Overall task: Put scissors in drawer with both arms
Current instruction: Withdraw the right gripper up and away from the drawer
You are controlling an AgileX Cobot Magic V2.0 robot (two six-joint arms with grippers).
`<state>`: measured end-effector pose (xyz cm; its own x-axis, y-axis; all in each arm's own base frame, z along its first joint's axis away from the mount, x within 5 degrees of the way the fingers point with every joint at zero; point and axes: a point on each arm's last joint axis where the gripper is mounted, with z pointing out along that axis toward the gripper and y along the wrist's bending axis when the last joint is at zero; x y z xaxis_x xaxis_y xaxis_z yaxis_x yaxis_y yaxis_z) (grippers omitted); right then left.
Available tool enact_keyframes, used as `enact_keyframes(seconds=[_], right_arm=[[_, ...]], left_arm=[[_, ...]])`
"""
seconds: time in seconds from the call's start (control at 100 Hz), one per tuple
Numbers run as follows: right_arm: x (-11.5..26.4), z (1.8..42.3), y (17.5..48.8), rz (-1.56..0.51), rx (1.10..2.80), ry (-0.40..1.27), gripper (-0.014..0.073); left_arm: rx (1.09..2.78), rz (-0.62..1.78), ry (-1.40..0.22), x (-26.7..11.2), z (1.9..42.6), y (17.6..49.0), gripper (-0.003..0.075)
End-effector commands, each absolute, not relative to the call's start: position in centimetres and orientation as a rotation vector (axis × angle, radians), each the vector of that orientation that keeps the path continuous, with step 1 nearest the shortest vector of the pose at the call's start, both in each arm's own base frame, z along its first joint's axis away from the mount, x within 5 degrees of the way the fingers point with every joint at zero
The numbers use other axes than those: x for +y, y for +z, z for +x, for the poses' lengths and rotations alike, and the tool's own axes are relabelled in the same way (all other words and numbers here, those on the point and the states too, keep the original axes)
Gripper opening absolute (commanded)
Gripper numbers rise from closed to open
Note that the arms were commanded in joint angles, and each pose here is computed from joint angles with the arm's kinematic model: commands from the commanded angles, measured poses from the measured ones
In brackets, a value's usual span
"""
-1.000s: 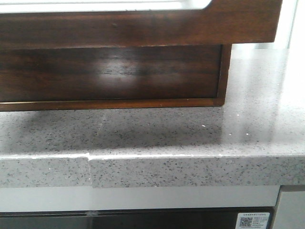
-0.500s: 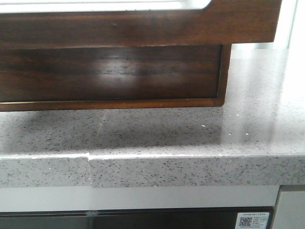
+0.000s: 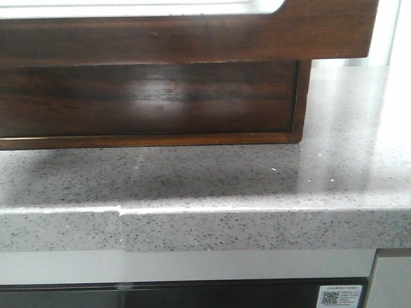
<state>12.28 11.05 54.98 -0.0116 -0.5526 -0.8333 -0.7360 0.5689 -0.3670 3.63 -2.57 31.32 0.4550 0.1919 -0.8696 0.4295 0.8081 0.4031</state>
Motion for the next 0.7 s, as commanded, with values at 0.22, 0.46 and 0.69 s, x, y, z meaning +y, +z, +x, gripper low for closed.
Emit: enact_keyframes(seconds=[0.22, 0.46, 0.69], right_arm=[[5.6, 7.1, 53.9, -0.809, 1.448, 0.249, -0.0041], [3.1, 5.1, 44.8, -0.697, 1.37, 0.215, -0.0041], [1.9, 3.8, 35.6, -0.657, 1.382, 0.265, -0.0041]], left_arm=[[1.174, 0.531, -0.236, -0.8, 2.0, 30.9, -0.0022], [1.236, 0.532, -0.289, -1.4, 2.7, 29.0, -0.0022], [1.261, 0.512, -0.363, -1.9, 3.1, 27.6, -0.0022]])
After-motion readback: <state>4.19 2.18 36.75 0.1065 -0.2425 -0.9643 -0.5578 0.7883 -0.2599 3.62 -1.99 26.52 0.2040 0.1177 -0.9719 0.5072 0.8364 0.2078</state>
